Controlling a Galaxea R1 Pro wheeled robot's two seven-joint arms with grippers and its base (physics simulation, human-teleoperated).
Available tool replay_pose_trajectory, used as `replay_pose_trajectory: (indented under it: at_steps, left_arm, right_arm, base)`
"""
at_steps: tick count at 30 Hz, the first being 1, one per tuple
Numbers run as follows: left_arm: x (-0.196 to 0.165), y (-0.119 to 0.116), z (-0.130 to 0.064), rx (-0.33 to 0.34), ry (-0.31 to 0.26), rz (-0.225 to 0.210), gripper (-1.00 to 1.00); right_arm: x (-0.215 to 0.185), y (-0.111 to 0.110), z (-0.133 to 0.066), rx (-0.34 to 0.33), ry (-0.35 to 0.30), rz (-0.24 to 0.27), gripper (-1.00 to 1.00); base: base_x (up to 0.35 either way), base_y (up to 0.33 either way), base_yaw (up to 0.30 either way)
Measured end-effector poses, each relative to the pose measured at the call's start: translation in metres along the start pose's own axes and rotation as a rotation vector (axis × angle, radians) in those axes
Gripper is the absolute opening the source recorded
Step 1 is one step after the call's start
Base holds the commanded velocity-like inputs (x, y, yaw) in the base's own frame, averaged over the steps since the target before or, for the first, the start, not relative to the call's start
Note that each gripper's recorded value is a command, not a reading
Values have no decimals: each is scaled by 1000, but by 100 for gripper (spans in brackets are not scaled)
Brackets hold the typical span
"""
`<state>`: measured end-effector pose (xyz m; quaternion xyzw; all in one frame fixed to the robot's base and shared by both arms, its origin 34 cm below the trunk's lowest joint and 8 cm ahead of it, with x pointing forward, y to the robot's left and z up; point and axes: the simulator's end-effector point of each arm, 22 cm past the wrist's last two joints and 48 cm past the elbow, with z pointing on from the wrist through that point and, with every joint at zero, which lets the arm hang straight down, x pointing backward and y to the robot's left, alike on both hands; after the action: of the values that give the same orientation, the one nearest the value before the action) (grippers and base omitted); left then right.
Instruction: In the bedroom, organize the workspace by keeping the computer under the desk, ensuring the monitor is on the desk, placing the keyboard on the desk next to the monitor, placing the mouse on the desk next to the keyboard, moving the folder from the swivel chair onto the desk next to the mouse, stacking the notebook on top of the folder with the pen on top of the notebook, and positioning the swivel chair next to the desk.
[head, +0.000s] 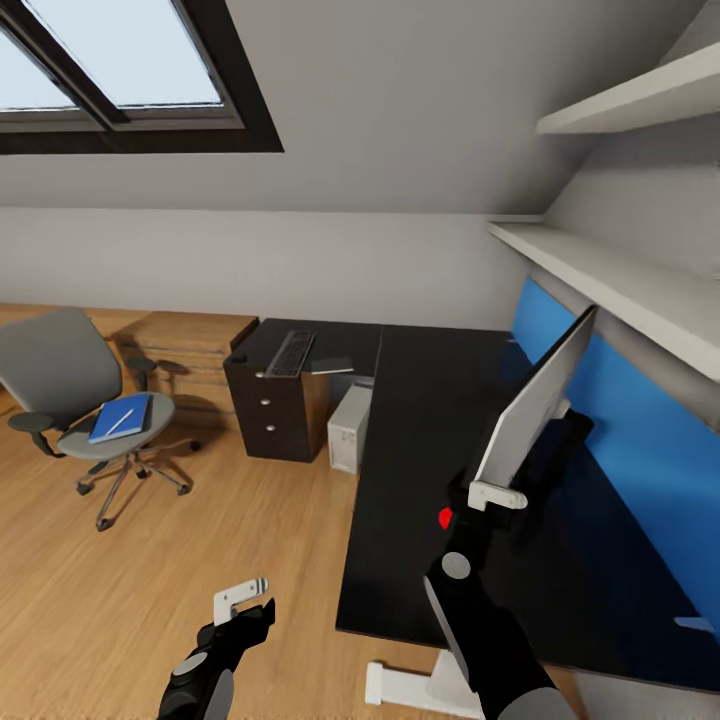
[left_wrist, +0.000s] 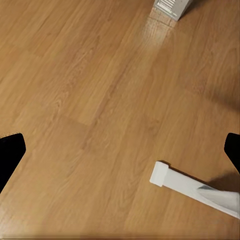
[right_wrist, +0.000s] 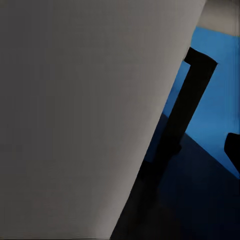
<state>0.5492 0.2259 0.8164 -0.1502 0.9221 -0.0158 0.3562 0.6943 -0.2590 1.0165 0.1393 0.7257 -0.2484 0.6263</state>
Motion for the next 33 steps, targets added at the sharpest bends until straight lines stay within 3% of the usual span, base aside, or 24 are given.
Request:
replay_pose_trajectory:
  at_steps: [33]
  left_arm:
    - [0, 0, 0, 0, 0, -2, 100]
  right_arm:
    - [1, 0, 0, -2, 3, 0, 100]
  base:
    - [-139, -119, 0]
